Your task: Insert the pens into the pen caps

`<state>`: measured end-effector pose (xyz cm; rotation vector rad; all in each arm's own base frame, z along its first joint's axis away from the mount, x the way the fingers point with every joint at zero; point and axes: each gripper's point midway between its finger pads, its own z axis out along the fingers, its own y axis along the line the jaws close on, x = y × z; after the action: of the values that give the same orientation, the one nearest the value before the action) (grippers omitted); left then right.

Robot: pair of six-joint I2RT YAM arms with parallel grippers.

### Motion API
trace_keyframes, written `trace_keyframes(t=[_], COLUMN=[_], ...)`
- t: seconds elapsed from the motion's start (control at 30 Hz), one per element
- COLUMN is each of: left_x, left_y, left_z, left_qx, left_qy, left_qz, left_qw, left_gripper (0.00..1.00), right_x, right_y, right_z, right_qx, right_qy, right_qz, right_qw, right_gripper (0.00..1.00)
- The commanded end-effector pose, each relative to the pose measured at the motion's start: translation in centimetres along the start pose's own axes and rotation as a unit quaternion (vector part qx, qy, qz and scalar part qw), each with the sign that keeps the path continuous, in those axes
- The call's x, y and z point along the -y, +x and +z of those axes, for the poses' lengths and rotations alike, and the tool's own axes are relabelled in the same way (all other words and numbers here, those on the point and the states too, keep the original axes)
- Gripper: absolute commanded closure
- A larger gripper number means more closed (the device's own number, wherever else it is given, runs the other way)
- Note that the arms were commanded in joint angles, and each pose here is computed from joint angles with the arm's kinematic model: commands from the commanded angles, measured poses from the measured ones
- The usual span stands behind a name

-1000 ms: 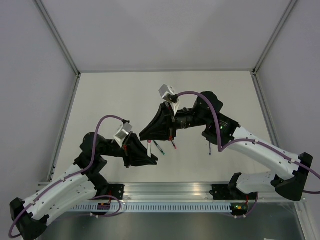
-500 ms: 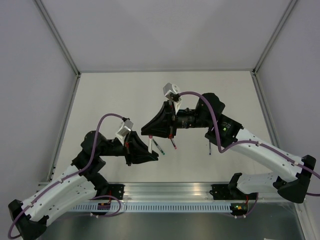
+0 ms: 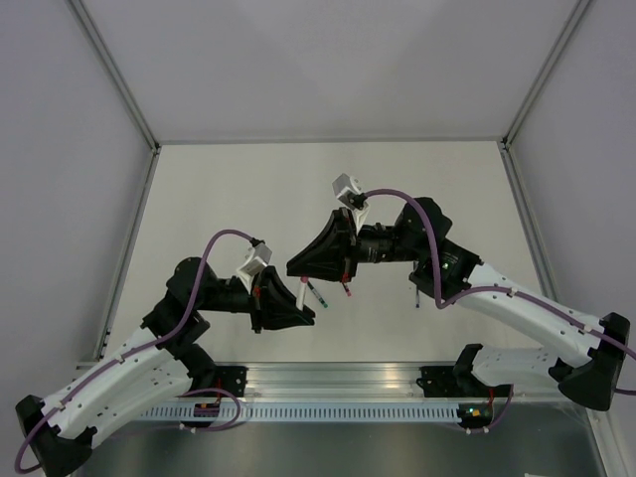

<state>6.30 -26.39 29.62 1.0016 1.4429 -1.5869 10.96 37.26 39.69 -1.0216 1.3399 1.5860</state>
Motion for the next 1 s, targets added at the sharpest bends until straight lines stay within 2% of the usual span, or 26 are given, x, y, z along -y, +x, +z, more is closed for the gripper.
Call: trace_keyframes(t=[0.0, 0.3, 0.57, 0.8, 0.97], left_x=[1.7, 1.6, 0.4, -0.4, -0.7], left_y=[-6.2, -7.2, -8.6, -8.9, -9.1], left_z=[-0.1, 0.2, 0.5, 0.6, 0.8], left_qx=[0.093, 0.111, 0.130, 0.140, 0.140], left_qy=[0.006, 0.007, -0.029, -0.042, -0.044], left_qz=[0.107, 0.101, 0.086, 0.080, 0.085], left_qw=[0.990, 0.989, 0.987, 0.986, 0.986], left_gripper=[0.98, 0.98, 0.98, 0.98, 0.98], right_x=[-2.6, -3.0, -1.6, -0.8, -1.2], right_y=[4.5, 4.7, 4.9, 5.5, 6.5], right_z=[-0.7, -1.1, -2.0, -2.3, -1.9], right_qx=[-0.067, -0.046, -0.031, -0.021, -0.016], right_qy=[-0.069, -0.074, -0.014, 0.006, -0.022], right_qz=[0.077, 0.090, 0.062, 0.055, 0.074], right_qw=[0.992, 0.992, 0.997, 0.998, 0.997], right_gripper=[1.00, 1.00, 1.00, 1.00, 1.00])
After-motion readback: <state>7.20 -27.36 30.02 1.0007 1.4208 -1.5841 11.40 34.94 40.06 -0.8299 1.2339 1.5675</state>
